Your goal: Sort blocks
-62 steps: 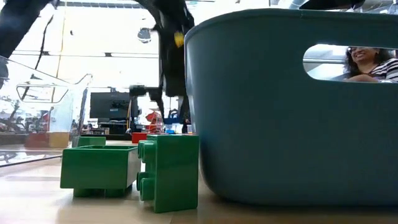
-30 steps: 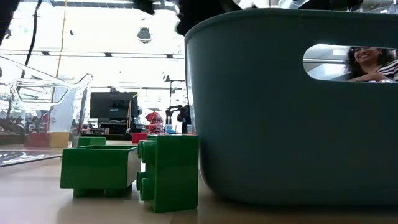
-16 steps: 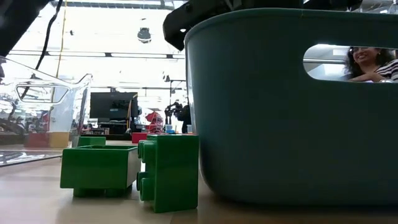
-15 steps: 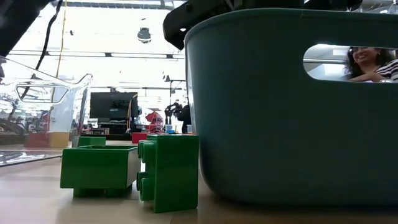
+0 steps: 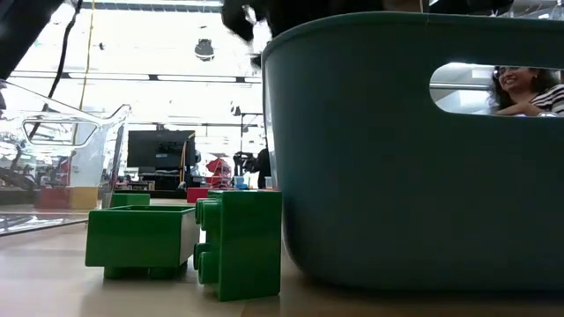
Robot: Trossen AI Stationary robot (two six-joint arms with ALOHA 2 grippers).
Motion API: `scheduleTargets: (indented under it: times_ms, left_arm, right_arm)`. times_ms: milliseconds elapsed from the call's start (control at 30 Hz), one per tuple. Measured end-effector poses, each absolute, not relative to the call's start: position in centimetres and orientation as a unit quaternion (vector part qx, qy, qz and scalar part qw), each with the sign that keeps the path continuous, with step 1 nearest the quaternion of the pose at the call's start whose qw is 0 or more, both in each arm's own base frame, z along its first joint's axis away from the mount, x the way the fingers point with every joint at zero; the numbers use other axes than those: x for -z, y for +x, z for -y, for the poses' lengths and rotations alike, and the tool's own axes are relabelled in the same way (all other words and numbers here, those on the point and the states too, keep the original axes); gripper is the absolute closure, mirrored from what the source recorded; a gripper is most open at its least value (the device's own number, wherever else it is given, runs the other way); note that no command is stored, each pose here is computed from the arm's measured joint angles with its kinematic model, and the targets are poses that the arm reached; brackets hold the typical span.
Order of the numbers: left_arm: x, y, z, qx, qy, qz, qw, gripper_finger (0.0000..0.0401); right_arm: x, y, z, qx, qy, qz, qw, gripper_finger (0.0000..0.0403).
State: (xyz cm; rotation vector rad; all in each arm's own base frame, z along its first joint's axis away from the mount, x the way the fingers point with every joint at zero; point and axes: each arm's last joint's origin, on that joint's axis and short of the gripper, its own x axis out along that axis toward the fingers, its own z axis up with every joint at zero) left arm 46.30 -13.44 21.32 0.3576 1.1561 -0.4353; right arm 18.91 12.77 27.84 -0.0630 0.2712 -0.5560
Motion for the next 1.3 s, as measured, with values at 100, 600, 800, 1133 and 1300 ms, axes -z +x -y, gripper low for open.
scheduleTargets:
  times_ms: [100,600,800,1133,1300]
  left_arm:
    - [-23.7,45.2,13.8,0.189,0.200,-0.526,0.805,0.0107]
    - [-26.6,32.5,9.5,0.019,0.169,-0.539,0.825,0.0168]
    - [-28.7,26.9,7.2,-0.038,0.144,-0.431,0.890,0.0172]
    - [-29.0,20.2,4.1,-0.114,0.095,-0.300,0.942,0.0172]
    - [-28.8,19.3,2.8,-0.144,0.081,-0.287,0.944,0.0172]
  right_arm:
    - [-27.8,18.9,-12.8,0.274,-0.032,-0.134,0.952,0.0088]
    - [-26.3,20.4,-11.8,0.263,0.009,-0.193,0.945,0.0088]
    - [-24.4,23.3,-9.6,0.219,0.026,-0.291,0.931,0.0088]
    - [-23.1,23.9,-8.6,0.122,0.065,-0.404,0.904,0.0088]
    - [-21.7,25.0,-8.6,0.132,0.068,-0.489,0.860,0.0088]
